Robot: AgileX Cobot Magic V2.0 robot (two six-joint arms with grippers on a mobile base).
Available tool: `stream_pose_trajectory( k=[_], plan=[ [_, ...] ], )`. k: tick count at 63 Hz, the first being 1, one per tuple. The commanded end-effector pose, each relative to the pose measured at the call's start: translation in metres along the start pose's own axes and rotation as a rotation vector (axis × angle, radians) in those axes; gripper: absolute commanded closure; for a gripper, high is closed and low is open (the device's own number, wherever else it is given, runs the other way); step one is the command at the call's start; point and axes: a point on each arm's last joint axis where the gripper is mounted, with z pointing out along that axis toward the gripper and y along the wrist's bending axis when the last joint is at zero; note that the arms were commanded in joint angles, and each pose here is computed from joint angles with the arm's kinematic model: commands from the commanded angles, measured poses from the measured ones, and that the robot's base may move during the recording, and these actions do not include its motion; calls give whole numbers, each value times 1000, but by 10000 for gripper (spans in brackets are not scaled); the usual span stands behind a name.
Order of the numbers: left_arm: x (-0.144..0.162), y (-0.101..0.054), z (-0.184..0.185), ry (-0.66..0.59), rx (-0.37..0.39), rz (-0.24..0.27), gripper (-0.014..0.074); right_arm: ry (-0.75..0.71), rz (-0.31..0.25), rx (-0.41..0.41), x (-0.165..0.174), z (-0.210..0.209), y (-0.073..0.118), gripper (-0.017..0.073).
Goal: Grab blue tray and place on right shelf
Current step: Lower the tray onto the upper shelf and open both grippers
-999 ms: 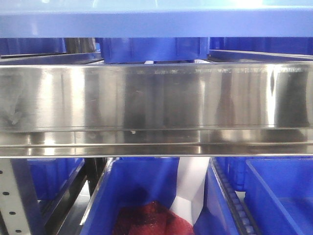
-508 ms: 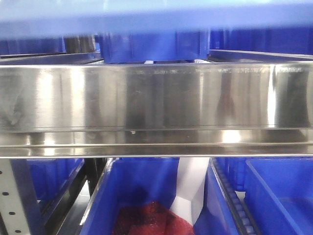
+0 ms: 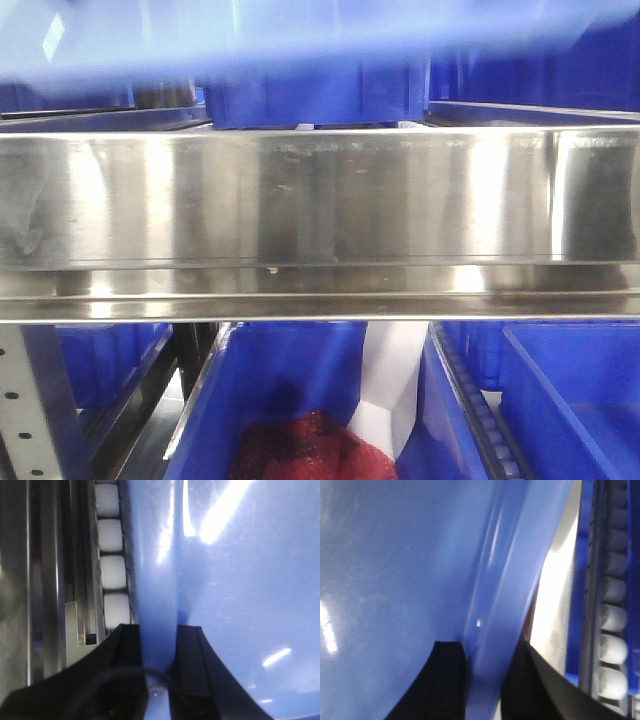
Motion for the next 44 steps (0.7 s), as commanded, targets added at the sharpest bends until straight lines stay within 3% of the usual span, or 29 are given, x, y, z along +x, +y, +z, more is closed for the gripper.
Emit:
stream_pose_trajectory(
  k=[1, 16, 24, 28, 34, 40, 44],
  plan=[
    [-11, -8, -10, -118, 51, 29, 642, -94, -10, 3, -14, -5, -4, 503],
    [-18, -7, 12, -99, 42, 25, 636, -29, 45, 40, -17, 24, -21, 503],
    [-20, -7, 18, -95, 39, 38, 526, -15, 68, 33, -17, 27, -25, 470],
    [-20, -7, 19, -93, 39, 38, 447, -15, 74, 34, -17, 28, -27, 396],
    [-20, -6, 20, -94, 37, 38, 254, -14, 75, 34, -17, 28, -27, 163],
    [-21, -7, 20, -96, 38, 38, 116, -9, 75, 36, -17, 28, -27, -81],
    [-21, -7, 20, -96, 37, 40, 63, -4, 75, 37, -16, 28, -27, -72]
  ],
)
